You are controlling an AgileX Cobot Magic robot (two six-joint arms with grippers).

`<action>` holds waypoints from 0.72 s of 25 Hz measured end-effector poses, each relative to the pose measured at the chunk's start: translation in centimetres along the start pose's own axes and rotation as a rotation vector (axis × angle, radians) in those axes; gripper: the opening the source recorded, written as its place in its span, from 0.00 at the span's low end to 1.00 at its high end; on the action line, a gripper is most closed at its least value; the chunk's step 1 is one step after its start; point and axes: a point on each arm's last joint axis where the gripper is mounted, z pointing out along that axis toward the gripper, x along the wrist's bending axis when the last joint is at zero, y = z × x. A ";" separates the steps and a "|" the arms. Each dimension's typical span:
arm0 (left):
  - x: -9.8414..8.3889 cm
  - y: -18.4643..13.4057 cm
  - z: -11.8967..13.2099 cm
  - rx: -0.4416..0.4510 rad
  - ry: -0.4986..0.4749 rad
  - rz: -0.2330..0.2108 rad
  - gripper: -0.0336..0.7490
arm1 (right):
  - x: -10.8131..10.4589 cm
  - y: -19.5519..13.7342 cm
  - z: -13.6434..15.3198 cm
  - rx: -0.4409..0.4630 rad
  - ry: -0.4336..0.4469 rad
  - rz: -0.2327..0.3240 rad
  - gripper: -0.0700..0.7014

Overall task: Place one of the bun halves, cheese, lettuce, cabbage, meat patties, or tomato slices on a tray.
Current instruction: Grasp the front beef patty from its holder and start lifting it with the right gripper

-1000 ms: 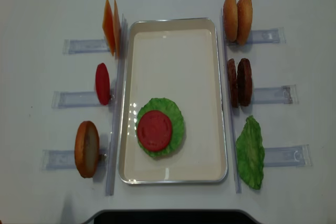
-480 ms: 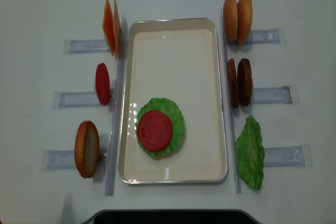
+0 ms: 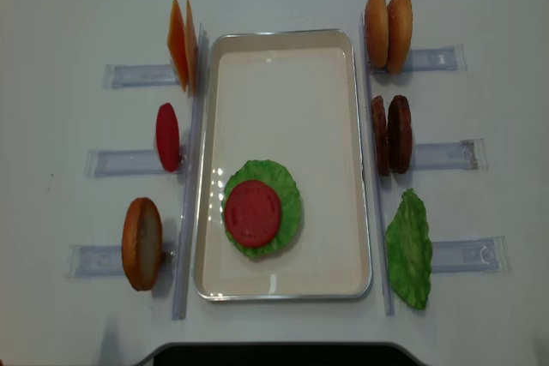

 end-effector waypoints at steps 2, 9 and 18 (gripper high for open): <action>0.0 0.0 0.0 -0.001 0.000 0.000 0.03 | -0.1 2.3 0.2 0.048 0.001 0.010 0.44; 0.0 0.0 0.0 -0.001 0.000 0.001 0.03 | -0.7 10.8 5.8 0.282 0.008 0.030 0.44; 0.0 0.0 0.0 -0.001 -0.001 0.000 0.03 | -0.9 15.1 12.9 0.462 0.049 0.068 0.44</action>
